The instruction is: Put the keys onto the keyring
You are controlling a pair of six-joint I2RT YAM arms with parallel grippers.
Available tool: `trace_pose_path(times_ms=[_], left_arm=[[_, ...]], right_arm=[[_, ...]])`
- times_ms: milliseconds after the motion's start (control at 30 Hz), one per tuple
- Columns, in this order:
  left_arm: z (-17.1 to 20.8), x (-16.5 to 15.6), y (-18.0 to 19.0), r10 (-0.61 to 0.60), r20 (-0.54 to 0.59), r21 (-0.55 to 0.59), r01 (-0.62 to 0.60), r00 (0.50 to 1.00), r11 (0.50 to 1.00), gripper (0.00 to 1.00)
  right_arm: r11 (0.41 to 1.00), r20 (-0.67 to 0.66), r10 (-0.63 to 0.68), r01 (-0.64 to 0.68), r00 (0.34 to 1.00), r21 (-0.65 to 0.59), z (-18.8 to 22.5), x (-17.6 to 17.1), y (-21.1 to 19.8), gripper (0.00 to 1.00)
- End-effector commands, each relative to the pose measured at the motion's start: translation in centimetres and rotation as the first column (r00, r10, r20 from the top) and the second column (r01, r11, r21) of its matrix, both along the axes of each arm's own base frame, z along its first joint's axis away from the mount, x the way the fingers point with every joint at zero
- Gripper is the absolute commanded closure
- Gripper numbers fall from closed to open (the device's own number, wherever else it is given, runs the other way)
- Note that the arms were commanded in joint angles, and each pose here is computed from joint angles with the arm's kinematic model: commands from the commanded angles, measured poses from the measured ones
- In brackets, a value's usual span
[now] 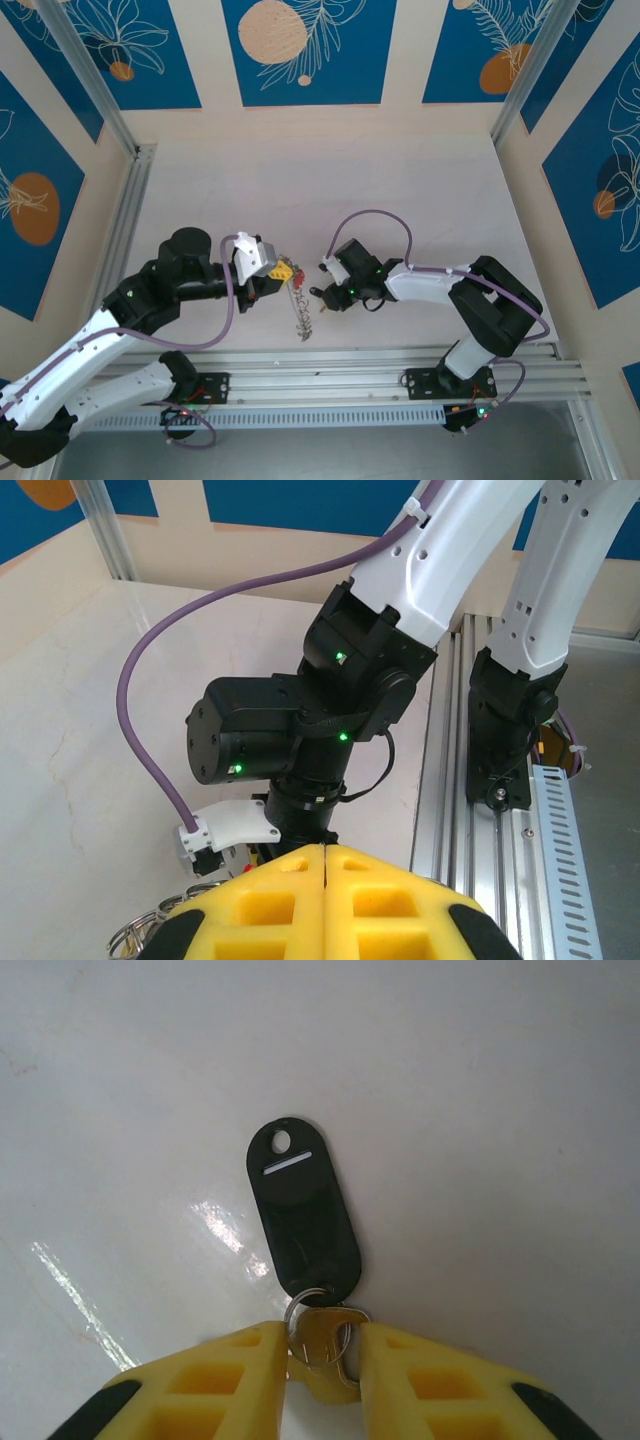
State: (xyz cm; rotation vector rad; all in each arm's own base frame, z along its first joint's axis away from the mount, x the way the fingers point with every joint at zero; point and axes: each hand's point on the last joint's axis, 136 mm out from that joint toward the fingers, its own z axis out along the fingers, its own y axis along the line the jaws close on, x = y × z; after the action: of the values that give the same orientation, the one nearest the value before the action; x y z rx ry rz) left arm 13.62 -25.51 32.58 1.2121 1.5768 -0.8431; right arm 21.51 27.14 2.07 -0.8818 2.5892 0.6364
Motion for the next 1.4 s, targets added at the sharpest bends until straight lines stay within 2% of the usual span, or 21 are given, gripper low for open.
trace_pose_path(times_ms=[0, 67, 233, 367, 533, 700, 767, 933, 1100, 1200, 1300, 1367], left_arm=[[1.6, -0.1, 0.0, -0.011, 0.027, -0.058, 0.012, 1.000, 0.998, 1.00], [1.6, -0.1, 0.0, -0.010, 0.027, -0.060, 0.011, 1.000, 0.998, 1.00], [1.5, 0.0, 0.0, -0.009, 0.024, -0.060, 0.011, 1.000, 0.998, 1.00], [1.4, 0.2, 0.1, 0.001, 0.025, -0.056, 0.001, 1.000, 0.998, 1.00], [1.7, 0.4, 0.4, 0.018, 0.042, -0.064, -0.016, 0.999, 0.998, 1.00], [2.2, 0.7, 1.0, 0.057, 0.087, -0.064, -0.052, 0.995, 0.997, 1.00], [3.0, 0.6, 1.6, 0.074, 0.122, -0.082, -0.064, 0.990, 0.995, 1.00], [3.7, 0.7, 3.1, 0.120, 0.189, -0.045, -0.113, 0.975, 0.993, 1.00], [3.4, 0.7, 3.3, 0.106, 0.202, 0.008, -0.109, 0.974, 0.994, 1.00], [3.0, 0.5, 2.9, 0.078, 0.190, 0.018, -0.083, 0.979, 0.996, 1.00], [2.7, 0.5, 2.6, 0.065, 0.175, 0.026, -0.071, 0.982, 0.997, 1.00], [2.7, 0.7, 2.8, 0.082, 0.178, 0.027, -0.088, 0.981, 0.996, 1.00]], right_arm=[[1.000, 0.018, 0.002, -0.002, 1.000, -0.009, -0.1, 0.6, 0.3, 0.78], [1.000, 0.023, 0.004, -0.004, 1.000, -0.012, -0.1, 0.6, 0.3, 0.81], [1.000, 0.044, 0.017, -0.016, 0.999, -0.005, 0.6, 0.6, 0.2, 0.99], [0.998, 0.096, 0.050, -0.054, 0.994, 0.033, 3.1, 0.2, 0.7, 1.00], [0.966, 0.207, 0.156, -0.193, 0.966, 0.171, 9.1, -2.3, 1.6, 1.00], [0.888, 0.285, 0.284, -0.363, 0.916, 0.282, 15.3, -6.2, 1.7, 1.00], [0.835, 0.311, 0.321, -0.422, 0.895, 0.354, 17.4, -7.9, 2.3, 1.00], [0.765, 0.333, 0.422, -0.528, 0.843, 0.368, 21.1, -11.3, 2.5, 1.00], [0.638, 0.368, 0.488, -0.611, 0.792, 0.469, 25.7, -14.6, 2.0, 1.00], [0.581, 0.399, 0.509, -0.646, 0.763, 0.495, 27.9, -15.7, 1.8, 1.00], [0.560, 0.408, 0.517, -0.658, 0.752, 0.504, 28.9, -15.9, 1.7, 1.00], [0.567, 0.390, 0.512, -0.642, 0.765, 0.516, 28.9, -15.6, 1.7, 1.00]])
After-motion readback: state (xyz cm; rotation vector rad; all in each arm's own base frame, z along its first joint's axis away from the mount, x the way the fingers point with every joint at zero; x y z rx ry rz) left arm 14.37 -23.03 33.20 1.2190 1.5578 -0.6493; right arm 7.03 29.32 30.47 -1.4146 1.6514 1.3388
